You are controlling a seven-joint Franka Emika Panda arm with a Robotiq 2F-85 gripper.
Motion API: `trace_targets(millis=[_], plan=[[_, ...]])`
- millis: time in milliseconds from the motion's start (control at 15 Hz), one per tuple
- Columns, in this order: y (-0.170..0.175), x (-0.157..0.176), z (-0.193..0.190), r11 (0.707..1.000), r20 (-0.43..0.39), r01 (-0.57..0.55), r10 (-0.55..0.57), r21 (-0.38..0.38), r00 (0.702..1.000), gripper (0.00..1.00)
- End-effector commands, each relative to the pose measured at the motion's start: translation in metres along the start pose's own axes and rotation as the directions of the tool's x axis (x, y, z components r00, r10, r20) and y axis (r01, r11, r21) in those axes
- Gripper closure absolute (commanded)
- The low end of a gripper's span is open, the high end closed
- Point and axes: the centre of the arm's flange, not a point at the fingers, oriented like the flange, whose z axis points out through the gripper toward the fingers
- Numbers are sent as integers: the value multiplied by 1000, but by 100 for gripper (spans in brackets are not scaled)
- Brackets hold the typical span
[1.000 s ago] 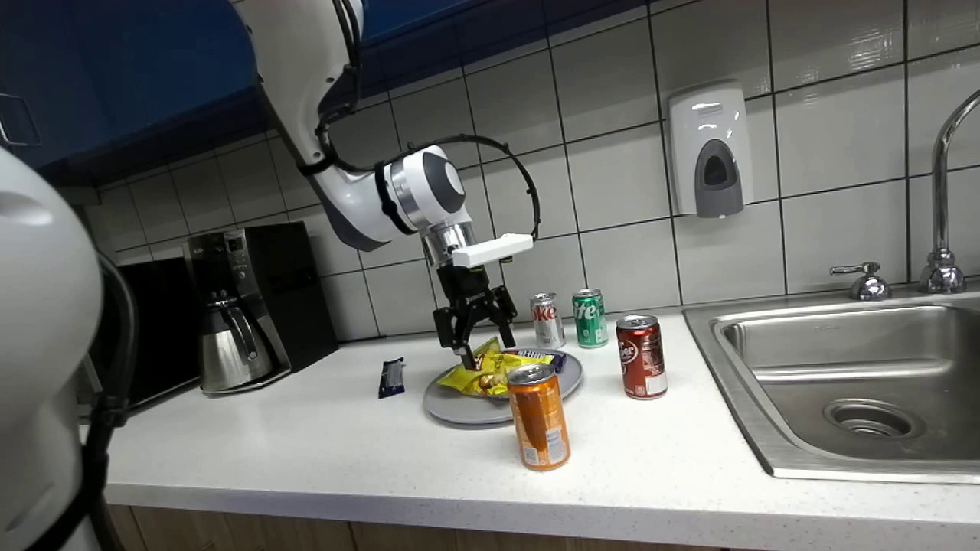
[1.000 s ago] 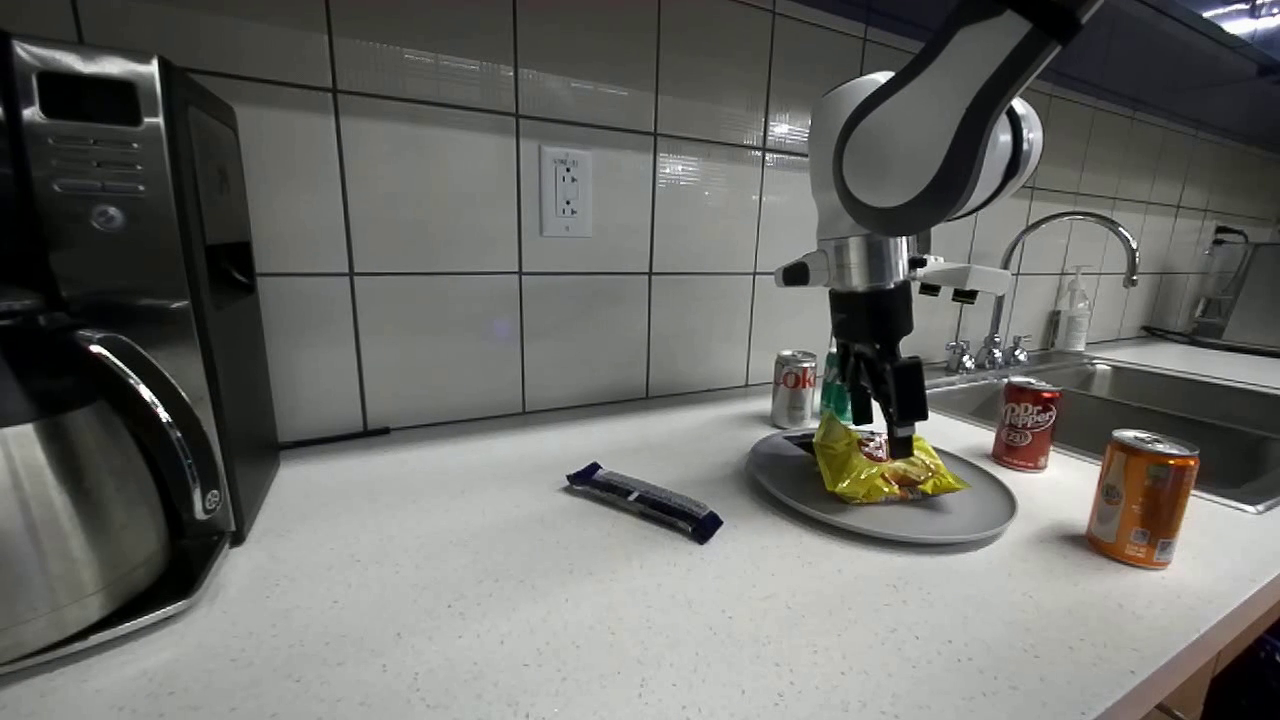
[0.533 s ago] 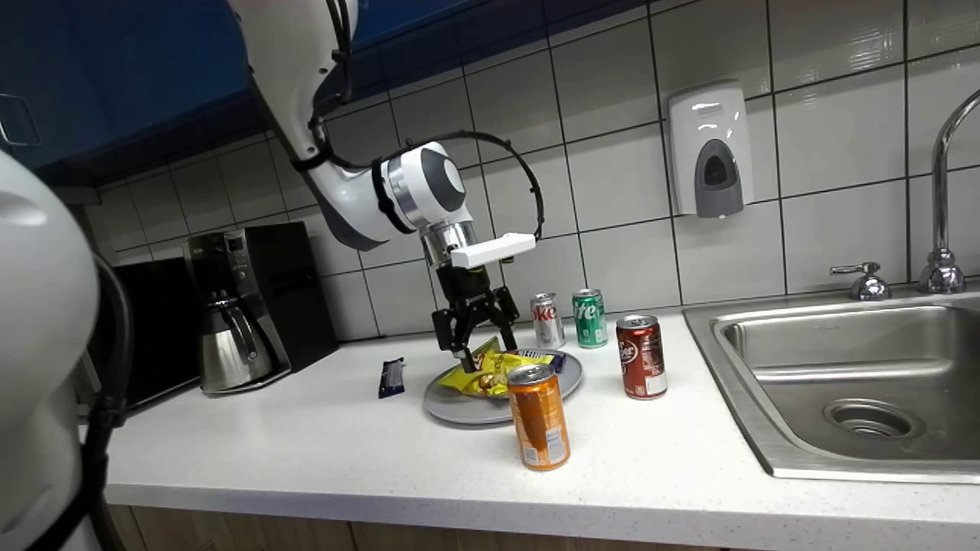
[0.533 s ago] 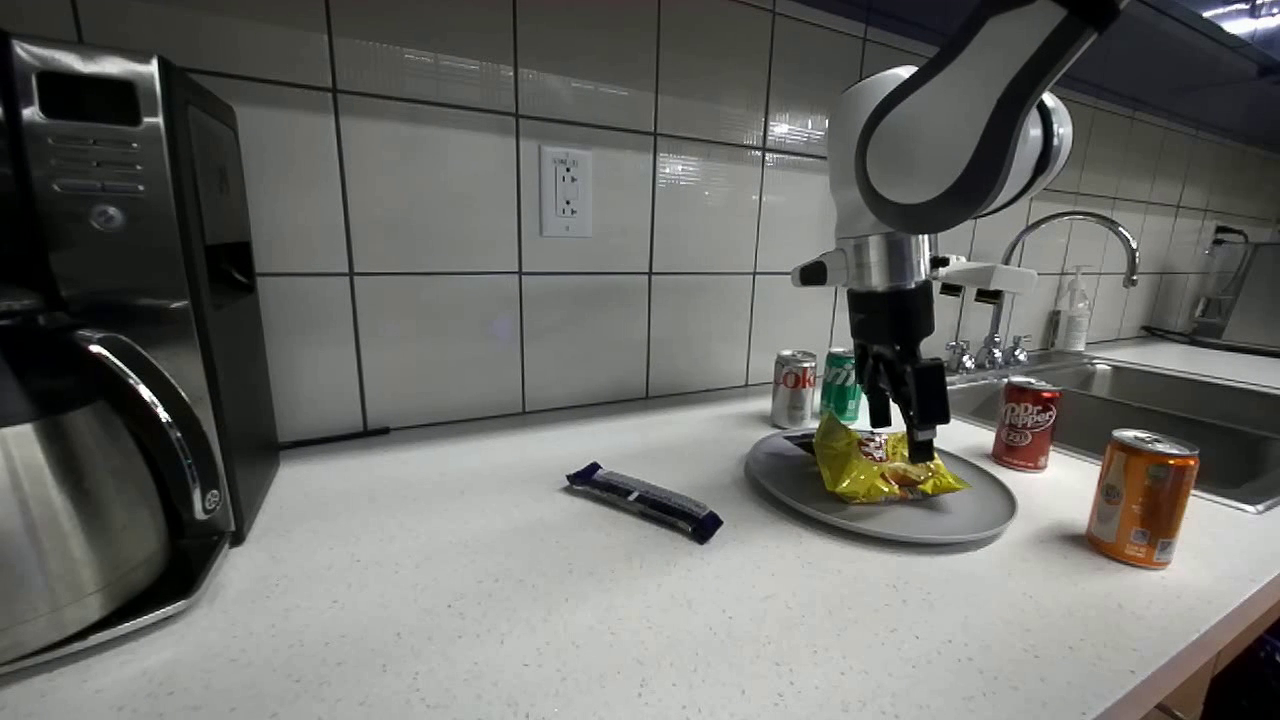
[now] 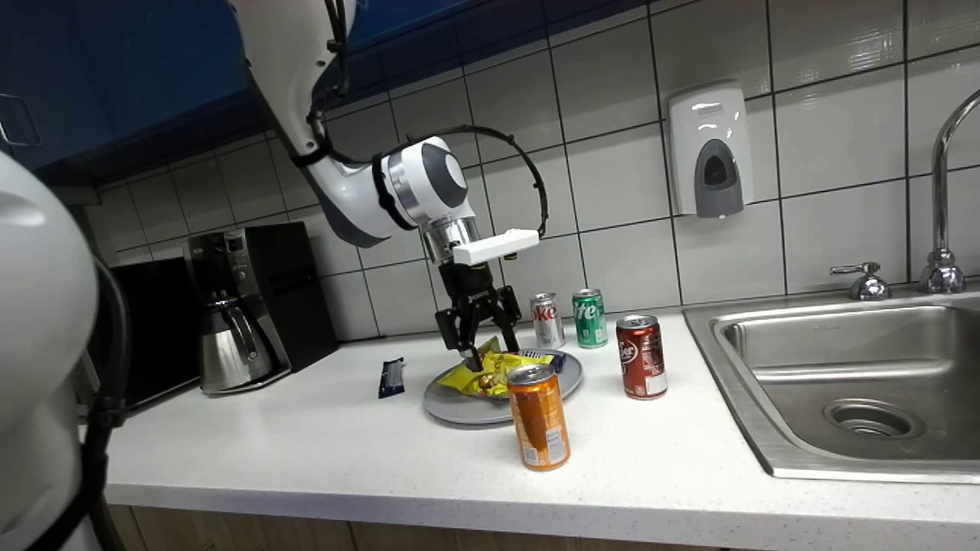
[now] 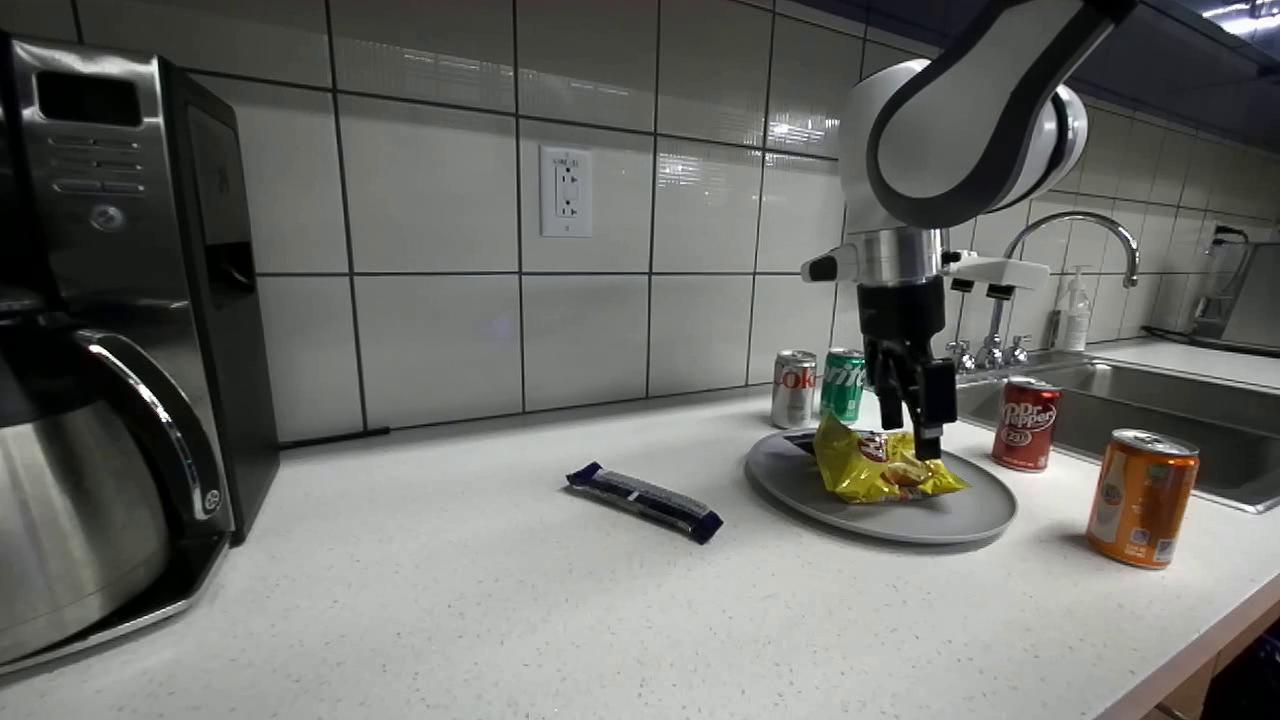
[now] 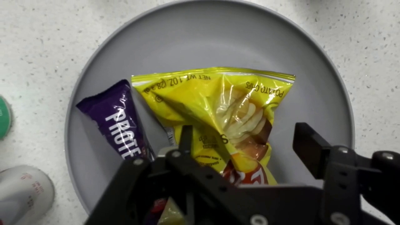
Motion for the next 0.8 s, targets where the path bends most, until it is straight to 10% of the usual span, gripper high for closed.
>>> trace_targets(millis=[0, 467, 733], plan=[[-3, -8, -5, 1000, -8, -9, 9, -20, 1000, 48], [0, -9, -6, 1000, -9, -8, 7, -22, 1000, 99], [1, -8, -8, 1000, -8, -2, 1, -28, 1000, 100]])
